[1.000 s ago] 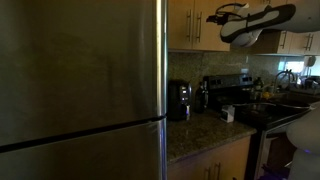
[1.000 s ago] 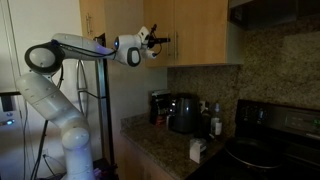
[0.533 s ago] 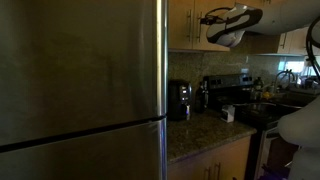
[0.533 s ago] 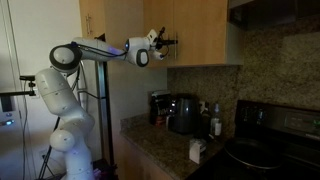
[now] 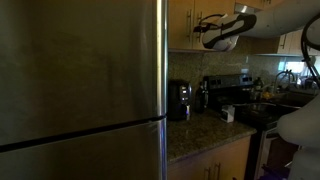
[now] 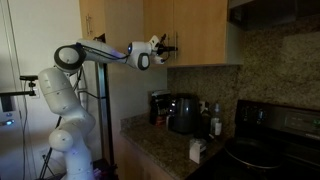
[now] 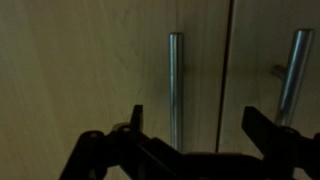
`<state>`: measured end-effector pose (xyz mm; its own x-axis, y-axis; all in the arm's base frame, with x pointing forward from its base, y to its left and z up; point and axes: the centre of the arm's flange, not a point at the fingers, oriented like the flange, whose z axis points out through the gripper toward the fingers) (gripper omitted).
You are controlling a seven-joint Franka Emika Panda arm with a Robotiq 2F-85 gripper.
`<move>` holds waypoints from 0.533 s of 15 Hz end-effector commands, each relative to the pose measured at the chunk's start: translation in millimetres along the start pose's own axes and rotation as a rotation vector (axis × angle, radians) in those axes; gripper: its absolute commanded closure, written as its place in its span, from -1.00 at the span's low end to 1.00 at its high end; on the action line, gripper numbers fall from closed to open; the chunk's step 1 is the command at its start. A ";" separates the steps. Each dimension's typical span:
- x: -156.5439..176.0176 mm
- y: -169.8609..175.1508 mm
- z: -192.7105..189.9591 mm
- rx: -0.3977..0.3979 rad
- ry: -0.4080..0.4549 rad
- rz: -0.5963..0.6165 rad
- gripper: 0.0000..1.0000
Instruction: Open the door on the right of the kitchen cabinet
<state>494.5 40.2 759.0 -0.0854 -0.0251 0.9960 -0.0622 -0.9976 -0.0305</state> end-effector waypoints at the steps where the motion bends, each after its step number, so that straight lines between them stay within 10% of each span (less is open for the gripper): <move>1: -6.7 -12.3 29.8 -0.039 0.033 -0.018 -1.00; 6: -0.9 19.6 45.5 -0.139 0.092 0.031 -1.00; 7: 1.1 21.6 48.1 -0.141 0.097 0.030 -0.50; 8: 2.3 18.5 49.4 -0.135 0.103 0.028 -0.47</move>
<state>513.9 7.2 764.1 -0.1496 -0.0357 0.9881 -0.1756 -0.9825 -0.0621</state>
